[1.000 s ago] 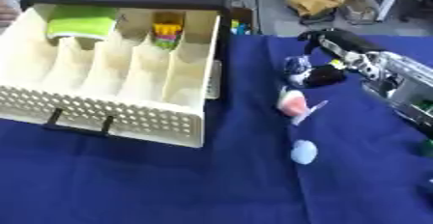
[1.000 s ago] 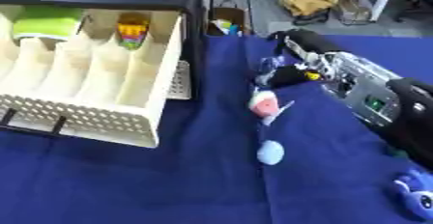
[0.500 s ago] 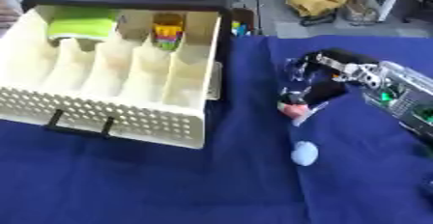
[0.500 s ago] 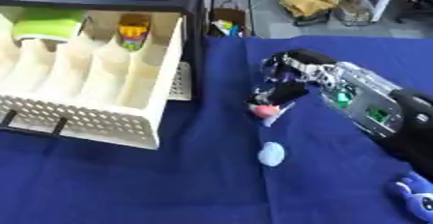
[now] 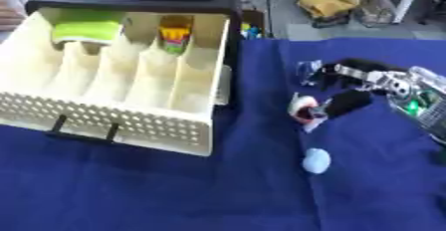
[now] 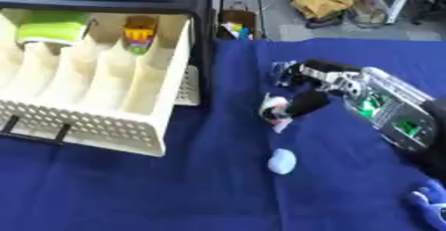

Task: Pick up objects from table and place into drawer.

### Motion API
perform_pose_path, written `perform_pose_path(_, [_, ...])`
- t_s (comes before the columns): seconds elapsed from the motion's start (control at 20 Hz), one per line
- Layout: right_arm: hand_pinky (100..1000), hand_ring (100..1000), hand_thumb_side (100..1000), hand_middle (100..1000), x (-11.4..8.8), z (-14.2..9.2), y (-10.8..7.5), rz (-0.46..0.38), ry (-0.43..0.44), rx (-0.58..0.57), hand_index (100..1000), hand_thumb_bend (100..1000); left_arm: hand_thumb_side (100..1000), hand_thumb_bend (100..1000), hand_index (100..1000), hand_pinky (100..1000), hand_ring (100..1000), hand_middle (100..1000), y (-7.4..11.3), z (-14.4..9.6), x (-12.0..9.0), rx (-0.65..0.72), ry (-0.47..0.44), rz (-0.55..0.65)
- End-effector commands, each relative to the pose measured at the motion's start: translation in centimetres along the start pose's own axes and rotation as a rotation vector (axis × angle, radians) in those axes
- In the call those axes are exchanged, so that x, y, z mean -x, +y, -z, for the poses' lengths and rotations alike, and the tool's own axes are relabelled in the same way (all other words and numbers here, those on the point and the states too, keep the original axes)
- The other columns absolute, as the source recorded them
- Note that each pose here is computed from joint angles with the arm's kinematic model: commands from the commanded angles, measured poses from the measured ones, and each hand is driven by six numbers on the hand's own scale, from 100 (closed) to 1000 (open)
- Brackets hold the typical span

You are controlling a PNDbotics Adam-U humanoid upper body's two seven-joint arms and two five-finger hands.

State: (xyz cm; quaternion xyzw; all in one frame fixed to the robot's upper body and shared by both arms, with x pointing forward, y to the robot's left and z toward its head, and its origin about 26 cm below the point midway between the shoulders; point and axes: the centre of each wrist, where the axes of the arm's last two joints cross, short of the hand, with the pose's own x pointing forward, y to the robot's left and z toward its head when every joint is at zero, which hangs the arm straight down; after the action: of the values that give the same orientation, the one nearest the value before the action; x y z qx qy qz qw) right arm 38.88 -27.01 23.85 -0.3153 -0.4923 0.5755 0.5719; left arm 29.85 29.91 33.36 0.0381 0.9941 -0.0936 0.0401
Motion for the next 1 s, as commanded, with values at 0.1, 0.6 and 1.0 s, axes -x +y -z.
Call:
perform_pose_path(0.1, [820, 870, 496, 701, 1.0, -0.7, -1.5, -0.039, 0.046, 0.002, 892, 609, 980, 179, 763, 408, 491, 568, 0.0, 0.7, -0.4, 0.019, -0.021, 0.005])
perform_pose_path(0.6, [818, 870, 498, 730, 1.6, -0.2, -2.9, -0.070, 0.098, -0.126, 910, 623, 982, 179, 762, 399, 489, 568, 0.0, 0.5, -0.3, 0.014, -0.018, 0.006])
perform_pose_path(1.0, [811, 866, 521, 723, 1.2, 0.1, -3.3, -0.055, 0.099, -0.140, 919, 661, 984, 178, 762, 399, 488, 569, 0.0, 0.4, -0.3, 0.010, -0.018, 0.008])
